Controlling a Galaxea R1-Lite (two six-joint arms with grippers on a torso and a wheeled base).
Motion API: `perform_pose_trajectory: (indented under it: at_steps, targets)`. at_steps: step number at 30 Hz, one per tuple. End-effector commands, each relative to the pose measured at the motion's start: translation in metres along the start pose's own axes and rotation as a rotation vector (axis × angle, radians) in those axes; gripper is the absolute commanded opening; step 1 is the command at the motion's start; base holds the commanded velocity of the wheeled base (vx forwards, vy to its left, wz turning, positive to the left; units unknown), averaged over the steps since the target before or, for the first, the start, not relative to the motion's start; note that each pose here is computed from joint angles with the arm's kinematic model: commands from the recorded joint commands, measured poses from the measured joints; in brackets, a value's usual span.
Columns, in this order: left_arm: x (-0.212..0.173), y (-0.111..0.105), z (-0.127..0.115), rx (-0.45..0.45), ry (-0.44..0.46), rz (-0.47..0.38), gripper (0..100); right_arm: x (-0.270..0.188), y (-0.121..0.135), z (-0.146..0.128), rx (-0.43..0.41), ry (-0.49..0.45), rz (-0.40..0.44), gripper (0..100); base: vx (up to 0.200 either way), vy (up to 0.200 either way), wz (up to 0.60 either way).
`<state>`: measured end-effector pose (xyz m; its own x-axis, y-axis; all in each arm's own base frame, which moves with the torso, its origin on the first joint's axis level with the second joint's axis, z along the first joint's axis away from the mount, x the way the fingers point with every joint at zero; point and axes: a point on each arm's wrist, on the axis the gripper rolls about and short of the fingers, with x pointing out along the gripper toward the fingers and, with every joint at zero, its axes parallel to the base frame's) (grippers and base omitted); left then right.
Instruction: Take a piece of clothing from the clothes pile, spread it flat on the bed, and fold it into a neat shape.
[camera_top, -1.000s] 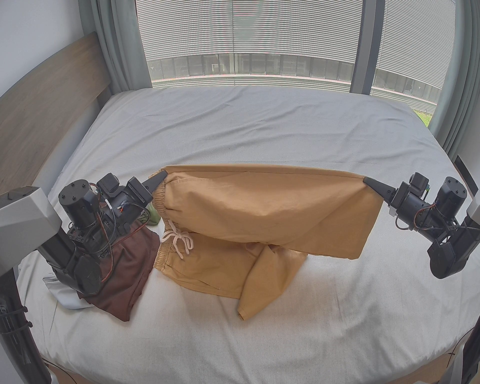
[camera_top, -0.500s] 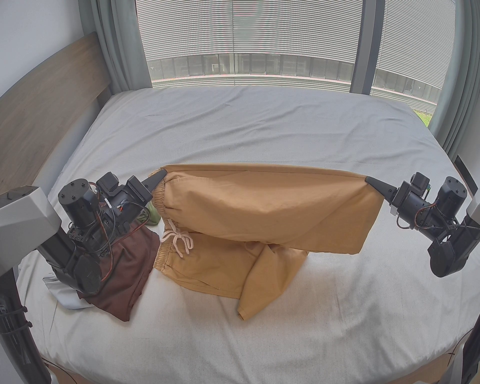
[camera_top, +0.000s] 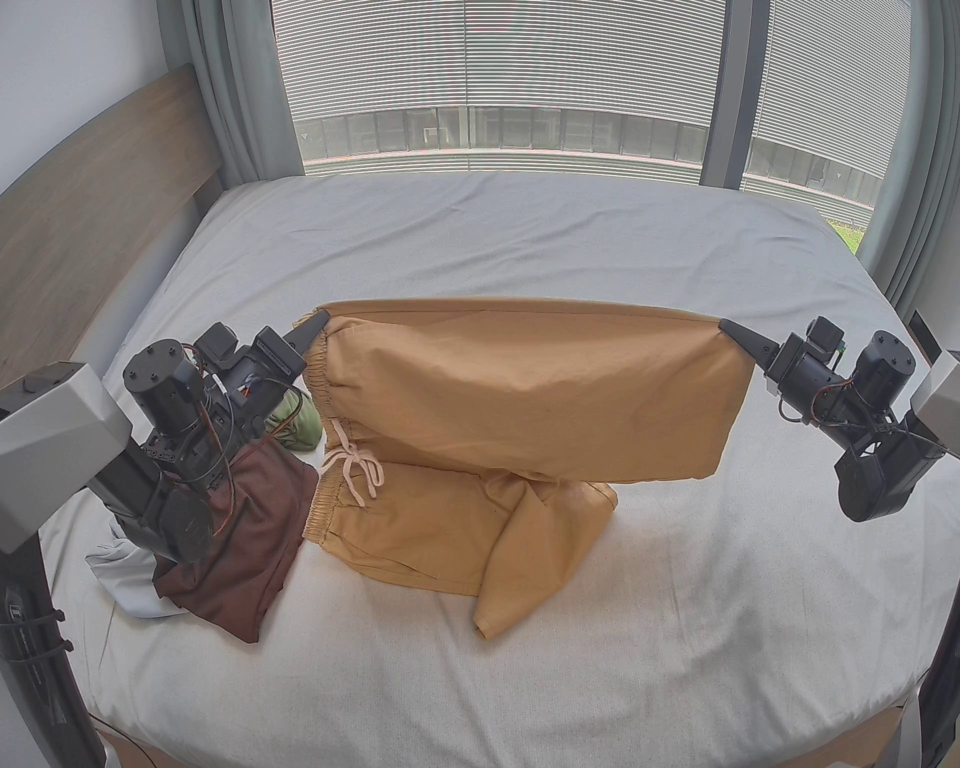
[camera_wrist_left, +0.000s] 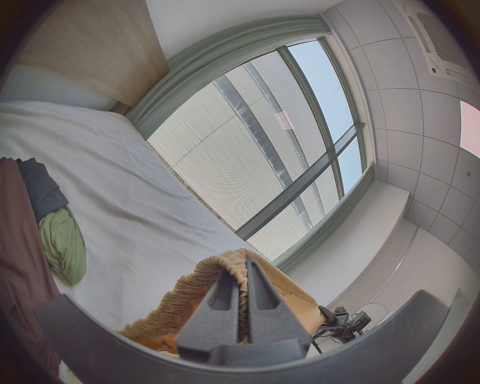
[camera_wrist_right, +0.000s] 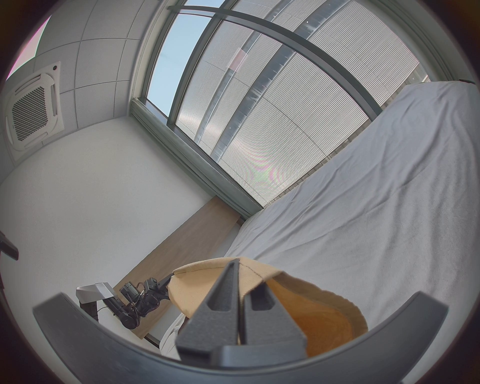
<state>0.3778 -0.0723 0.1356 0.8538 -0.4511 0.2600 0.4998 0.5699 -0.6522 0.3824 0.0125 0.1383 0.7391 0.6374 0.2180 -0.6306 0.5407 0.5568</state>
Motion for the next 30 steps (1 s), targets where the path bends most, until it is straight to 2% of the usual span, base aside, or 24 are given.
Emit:
perform_pose_trajectory:
  at_steps: [1,12,22,30]
  targets:
    - [0.016,0.022,-0.011,-0.001,-0.013,0.021,0,0.014,-0.030,-0.016,0.019,0.016,-0.011,0,0.000,0.000,0.00]
    - [0.036,0.044,-0.022,0.002,-0.028,0.006,0,0.036,-0.068,-0.031,0.009,0.007,0.002,0,0.000,0.000,0.00]
    - [0.051,0.065,-0.035,0.003,-0.041,0.008,0,0.049,-0.090,-0.040,-0.004,-0.003,0.020,0,0.000,0.000,0.00]
    - [0.058,0.075,-0.035,0.010,-0.070,0.003,0,0.054,-0.101,-0.044,-0.012,-0.017,0.023,0,0.000,0.000,0.00]
